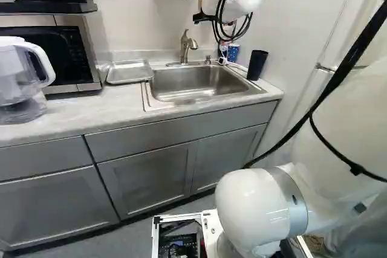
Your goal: Rinse the cup and place it in the tray
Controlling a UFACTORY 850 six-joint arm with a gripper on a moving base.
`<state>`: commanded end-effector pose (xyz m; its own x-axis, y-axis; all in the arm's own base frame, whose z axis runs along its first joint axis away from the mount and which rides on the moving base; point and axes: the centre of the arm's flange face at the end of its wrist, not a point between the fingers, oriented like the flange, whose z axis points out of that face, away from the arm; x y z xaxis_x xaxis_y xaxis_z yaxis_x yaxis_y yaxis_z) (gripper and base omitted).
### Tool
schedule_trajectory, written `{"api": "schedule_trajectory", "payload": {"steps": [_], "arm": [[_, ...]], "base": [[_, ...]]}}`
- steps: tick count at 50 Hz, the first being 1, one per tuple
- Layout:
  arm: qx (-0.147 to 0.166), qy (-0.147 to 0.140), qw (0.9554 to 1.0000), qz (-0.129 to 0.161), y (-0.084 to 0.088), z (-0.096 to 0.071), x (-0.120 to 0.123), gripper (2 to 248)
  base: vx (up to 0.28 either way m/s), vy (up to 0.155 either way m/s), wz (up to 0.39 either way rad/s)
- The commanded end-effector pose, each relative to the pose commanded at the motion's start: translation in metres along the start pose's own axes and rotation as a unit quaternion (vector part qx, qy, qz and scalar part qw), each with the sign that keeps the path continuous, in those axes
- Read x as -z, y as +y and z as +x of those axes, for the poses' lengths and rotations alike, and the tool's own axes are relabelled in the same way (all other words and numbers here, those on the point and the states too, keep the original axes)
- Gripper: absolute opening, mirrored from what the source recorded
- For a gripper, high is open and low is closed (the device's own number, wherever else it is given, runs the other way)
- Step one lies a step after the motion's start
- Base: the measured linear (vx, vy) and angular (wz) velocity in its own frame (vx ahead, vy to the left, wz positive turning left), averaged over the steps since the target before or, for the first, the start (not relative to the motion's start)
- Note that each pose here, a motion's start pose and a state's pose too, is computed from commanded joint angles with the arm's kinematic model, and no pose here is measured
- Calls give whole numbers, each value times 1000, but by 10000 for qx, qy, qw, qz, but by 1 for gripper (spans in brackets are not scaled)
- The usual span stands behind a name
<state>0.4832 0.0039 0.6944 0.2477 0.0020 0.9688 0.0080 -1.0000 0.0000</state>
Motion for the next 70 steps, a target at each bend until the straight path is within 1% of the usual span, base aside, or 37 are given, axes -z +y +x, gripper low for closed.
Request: {"api": "schedule_trajectory", "payload": {"steps": [43,51,65,70], "arm": [[29,-304,9995,101,-11,11,-61,247],[33,-405,9991,111,-13,7,-74,247],[40,-607,9981,123,-15,-4,-98,247],[41,-628,9979,127,-16,-3,-104,247]], "base": [[0,0,0],[0,0,0],[0,0,0],[0,0,0]]}}
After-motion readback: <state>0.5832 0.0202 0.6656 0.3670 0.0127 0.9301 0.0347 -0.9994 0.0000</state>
